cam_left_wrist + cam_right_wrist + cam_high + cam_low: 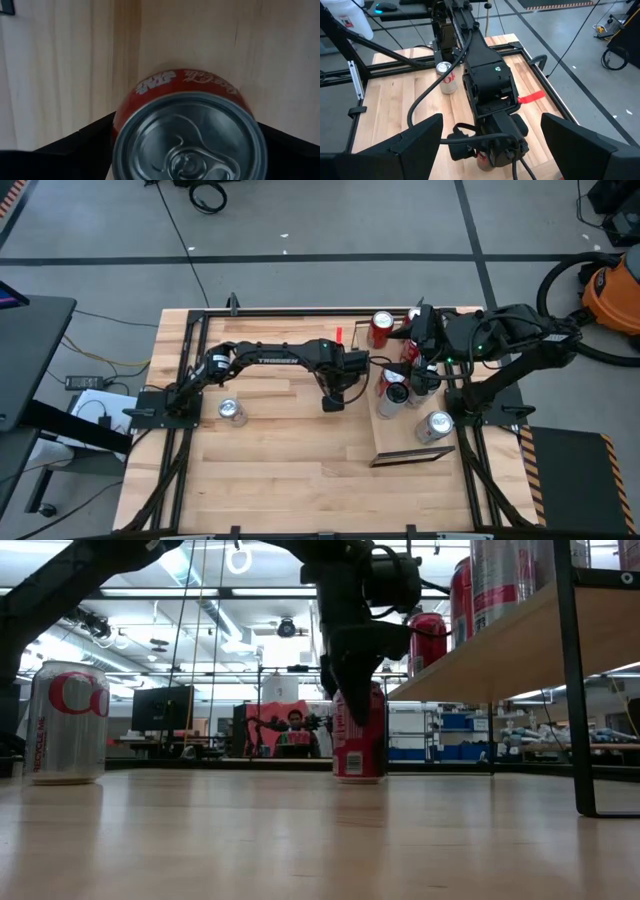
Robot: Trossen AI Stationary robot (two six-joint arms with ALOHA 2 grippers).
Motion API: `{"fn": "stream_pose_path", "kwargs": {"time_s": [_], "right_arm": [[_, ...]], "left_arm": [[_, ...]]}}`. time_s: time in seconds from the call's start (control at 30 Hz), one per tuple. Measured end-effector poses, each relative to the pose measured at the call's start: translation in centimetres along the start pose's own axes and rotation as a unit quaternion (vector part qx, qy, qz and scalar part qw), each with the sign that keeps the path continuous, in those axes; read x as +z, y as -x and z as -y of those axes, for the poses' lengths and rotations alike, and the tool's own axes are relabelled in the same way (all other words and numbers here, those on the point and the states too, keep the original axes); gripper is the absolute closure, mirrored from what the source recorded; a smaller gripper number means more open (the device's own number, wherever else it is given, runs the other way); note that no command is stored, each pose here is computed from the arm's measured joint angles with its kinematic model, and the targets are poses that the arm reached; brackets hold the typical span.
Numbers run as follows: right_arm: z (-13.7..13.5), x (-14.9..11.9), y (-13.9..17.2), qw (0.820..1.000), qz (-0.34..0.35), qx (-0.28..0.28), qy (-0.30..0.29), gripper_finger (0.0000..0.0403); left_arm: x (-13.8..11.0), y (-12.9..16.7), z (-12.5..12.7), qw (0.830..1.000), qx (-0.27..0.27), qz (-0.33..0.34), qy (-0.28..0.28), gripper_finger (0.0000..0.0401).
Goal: Place canned beverage on shelf
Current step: Put the red white soda can on the shelf aligned with the other red white soda can
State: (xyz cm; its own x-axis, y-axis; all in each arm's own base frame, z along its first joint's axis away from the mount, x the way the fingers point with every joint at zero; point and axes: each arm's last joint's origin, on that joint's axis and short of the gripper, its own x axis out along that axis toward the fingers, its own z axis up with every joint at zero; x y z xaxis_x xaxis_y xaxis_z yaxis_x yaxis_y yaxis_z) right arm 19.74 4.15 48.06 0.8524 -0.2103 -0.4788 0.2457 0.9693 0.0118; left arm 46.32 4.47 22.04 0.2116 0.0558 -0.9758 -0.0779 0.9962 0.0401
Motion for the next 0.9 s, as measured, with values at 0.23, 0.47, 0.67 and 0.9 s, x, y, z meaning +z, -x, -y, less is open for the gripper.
{"fn": "stream_pose_path", "kwargs": {"time_s": [0.23,0.47,0.67,0.9], "right_arm": [[0.0,0.0,0.0,1.000,-0.001,0.004,-0.001,0.0055],[0.0,0.0,0.0,1.000,-0.002,0.007,-0.015,0.0055],[-0.1,0.0,0.0,1.000,-0.003,0.009,-0.026,0.0055],[-0.1,0.0,0.0,0.999,-0.002,0.011,-0.032,0.0055]], "left_arm": [[-0.3,2.7,-0.1,0.999,0.000,0.021,0.024,0.0035],[-1.1,5.6,-0.1,0.999,0.004,0.034,0.041,0.0035],[-1.5,5.6,1.1,1.000,0.004,0.012,0.021,0.0035],[-3.1,7.8,1.9,1.000,0.024,-0.016,-0.007,0.0050]]}}
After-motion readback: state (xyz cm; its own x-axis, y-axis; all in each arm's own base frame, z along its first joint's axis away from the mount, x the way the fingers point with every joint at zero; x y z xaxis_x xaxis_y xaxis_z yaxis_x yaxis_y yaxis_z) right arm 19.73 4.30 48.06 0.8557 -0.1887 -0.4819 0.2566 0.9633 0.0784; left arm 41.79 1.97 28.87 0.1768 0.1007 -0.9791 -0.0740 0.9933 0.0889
